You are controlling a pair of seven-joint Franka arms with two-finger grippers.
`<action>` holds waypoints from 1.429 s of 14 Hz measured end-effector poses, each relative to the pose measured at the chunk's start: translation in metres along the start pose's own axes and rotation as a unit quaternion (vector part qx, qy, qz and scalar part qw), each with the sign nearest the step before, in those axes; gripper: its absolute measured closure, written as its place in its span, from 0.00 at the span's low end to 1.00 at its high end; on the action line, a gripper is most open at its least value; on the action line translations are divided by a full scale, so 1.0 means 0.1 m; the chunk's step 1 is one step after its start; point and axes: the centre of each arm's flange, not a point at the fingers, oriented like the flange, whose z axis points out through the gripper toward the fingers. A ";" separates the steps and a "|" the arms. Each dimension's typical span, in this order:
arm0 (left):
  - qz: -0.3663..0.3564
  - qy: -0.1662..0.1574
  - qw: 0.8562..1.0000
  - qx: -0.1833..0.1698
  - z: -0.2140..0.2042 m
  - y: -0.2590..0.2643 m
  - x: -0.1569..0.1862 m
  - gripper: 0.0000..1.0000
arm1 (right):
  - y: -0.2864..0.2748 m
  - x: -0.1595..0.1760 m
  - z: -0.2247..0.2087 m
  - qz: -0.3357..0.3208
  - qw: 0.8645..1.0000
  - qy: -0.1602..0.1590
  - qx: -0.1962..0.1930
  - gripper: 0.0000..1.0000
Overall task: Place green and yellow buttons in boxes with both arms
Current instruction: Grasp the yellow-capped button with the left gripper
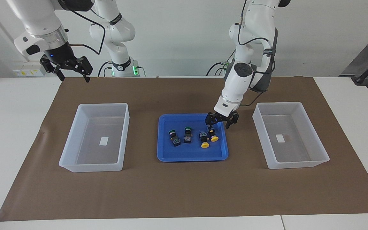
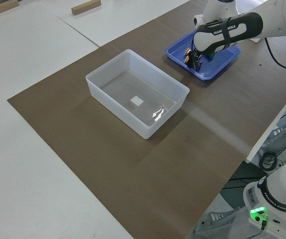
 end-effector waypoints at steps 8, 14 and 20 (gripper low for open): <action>-0.001 -0.010 1.000 0.004 0.09 0.05 -0.11 0.13 | 0.00 0.00 0.00 0.000 1.000 0.000 0.000 0.00; -0.005 -0.010 1.000 0.005 0.10 0.02 -0.09 0.63 | 0.00 0.00 0.00 0.000 1.000 0.000 0.000 0.00; -0.054 -0.034 0.997 0.033 -0.75 -0.23 0.65 0.63 | 0.00 0.00 0.00 0.000 1.000 0.000 0.000 0.00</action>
